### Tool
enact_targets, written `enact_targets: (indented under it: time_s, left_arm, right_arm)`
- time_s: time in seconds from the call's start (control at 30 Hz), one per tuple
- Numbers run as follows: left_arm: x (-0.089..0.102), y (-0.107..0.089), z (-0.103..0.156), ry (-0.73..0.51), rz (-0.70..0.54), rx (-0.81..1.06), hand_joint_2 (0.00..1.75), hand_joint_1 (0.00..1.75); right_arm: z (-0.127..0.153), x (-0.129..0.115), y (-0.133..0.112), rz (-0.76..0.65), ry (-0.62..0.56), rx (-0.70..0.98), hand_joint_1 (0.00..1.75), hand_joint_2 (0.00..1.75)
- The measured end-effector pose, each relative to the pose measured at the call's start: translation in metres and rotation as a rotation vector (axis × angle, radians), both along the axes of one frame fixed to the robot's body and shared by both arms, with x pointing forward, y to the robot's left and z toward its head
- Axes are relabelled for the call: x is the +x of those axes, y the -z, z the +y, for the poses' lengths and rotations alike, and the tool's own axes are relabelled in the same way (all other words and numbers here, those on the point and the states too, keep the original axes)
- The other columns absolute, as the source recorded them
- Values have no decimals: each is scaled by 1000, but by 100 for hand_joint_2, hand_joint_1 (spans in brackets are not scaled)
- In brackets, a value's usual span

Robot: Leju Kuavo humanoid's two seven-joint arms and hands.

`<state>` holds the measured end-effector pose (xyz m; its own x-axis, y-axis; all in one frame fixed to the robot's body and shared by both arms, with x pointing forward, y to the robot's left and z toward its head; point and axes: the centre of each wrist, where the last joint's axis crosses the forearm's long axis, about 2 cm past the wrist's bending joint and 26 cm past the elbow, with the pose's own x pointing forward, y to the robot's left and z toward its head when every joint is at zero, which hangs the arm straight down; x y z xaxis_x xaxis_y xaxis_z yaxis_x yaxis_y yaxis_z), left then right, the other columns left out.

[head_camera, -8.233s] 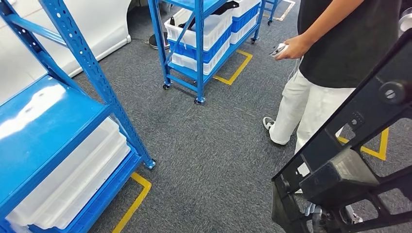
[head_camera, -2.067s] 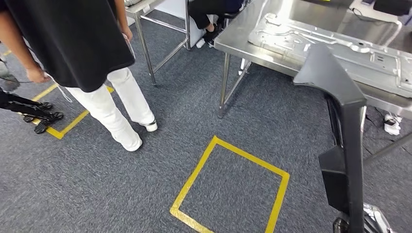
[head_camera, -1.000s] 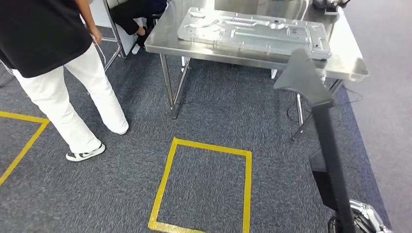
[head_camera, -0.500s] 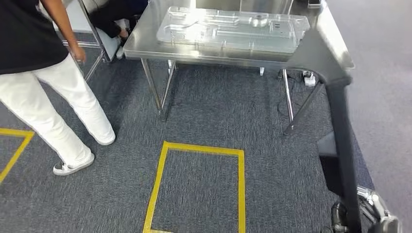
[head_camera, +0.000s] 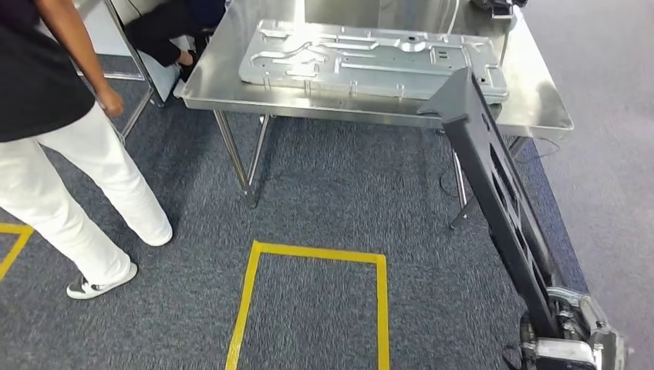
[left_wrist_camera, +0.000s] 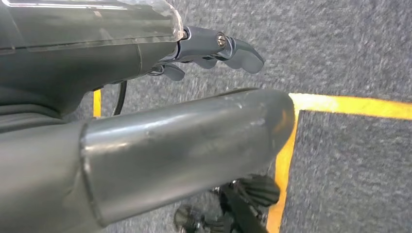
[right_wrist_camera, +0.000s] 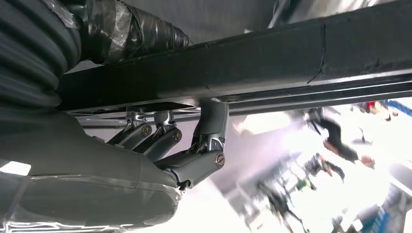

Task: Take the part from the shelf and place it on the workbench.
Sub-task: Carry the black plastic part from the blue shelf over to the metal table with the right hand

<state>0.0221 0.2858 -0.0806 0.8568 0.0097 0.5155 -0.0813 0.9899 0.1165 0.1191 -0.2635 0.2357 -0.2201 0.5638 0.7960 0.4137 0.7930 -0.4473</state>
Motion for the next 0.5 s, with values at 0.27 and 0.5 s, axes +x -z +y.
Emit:
enact_targets:
  time_s: [0.27,0.5]
  left_arm:
    - [-1,1,-2,7,-3,3,0,0]
    - [7,1,-5,19,-10,-2,0,0]
  right_arm:
    - [1,18,-9,11,45,-89,175,175]
    - [5,35,-12,54,53,-162,175,175]
